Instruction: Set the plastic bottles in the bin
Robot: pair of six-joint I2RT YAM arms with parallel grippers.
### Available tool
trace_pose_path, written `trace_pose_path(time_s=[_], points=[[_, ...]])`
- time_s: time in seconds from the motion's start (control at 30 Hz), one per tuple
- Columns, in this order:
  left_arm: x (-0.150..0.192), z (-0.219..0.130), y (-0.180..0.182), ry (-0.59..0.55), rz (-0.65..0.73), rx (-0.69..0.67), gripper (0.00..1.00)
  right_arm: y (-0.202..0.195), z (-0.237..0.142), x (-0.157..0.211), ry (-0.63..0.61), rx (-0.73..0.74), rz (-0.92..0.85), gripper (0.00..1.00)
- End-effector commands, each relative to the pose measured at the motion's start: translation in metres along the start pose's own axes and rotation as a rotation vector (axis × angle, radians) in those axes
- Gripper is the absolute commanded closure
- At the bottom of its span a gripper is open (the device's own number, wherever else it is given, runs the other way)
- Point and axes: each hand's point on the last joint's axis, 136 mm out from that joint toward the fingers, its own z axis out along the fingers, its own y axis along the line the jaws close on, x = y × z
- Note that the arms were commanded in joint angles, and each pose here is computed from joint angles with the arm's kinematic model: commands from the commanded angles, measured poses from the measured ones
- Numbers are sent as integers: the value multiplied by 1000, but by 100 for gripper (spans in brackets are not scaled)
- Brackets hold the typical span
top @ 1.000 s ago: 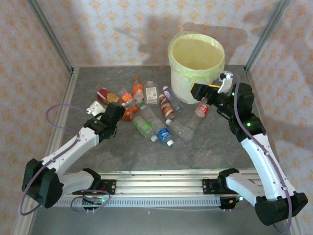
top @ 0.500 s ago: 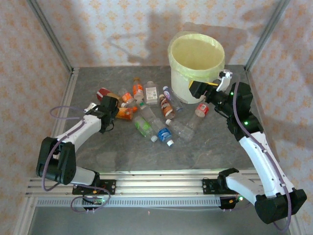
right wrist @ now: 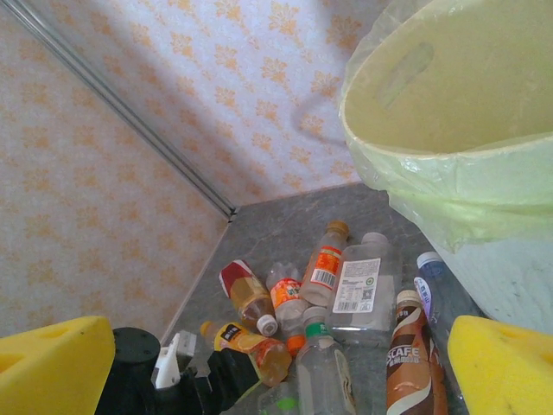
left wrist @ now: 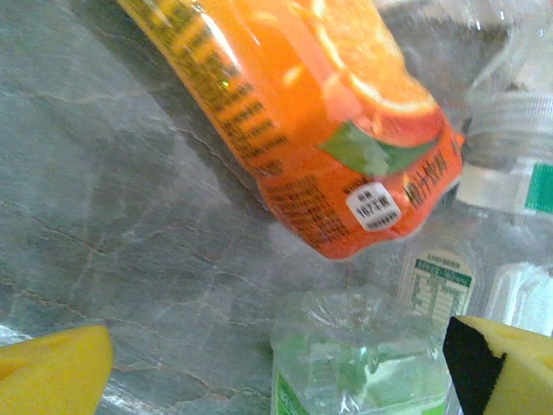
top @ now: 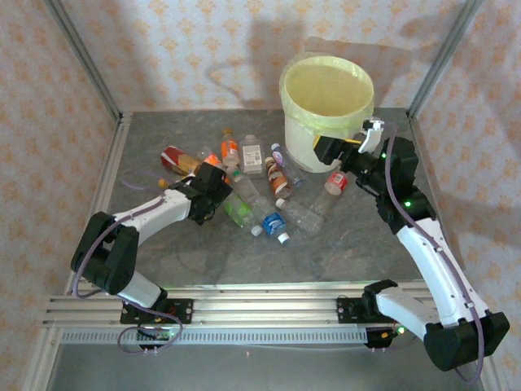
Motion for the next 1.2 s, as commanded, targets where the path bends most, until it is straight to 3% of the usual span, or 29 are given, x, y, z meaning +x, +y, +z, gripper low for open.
trace_pose_path(time_s=[0.0, 0.17, 0.5, 0.83, 1.17], points=[[10, 2, -15, 33, 82, 4, 1, 4, 1, 0, -7, -17, -15, 1], [22, 8, -21, 55, 139, -15, 5, 2, 1, 4, 4, -14, -11, 1], [32, 17, -3, 71, 119, -68, 16, -1, 1, 9, 20, -5, -9, 1], [43, 31, -4, 115, 136, -75, 19, -3, 3, 9, 17, -3, -5, 1], [31, 20, -12, 63, 179, -35, 40, 4, 3, 13, 25, -45, -4, 1]])
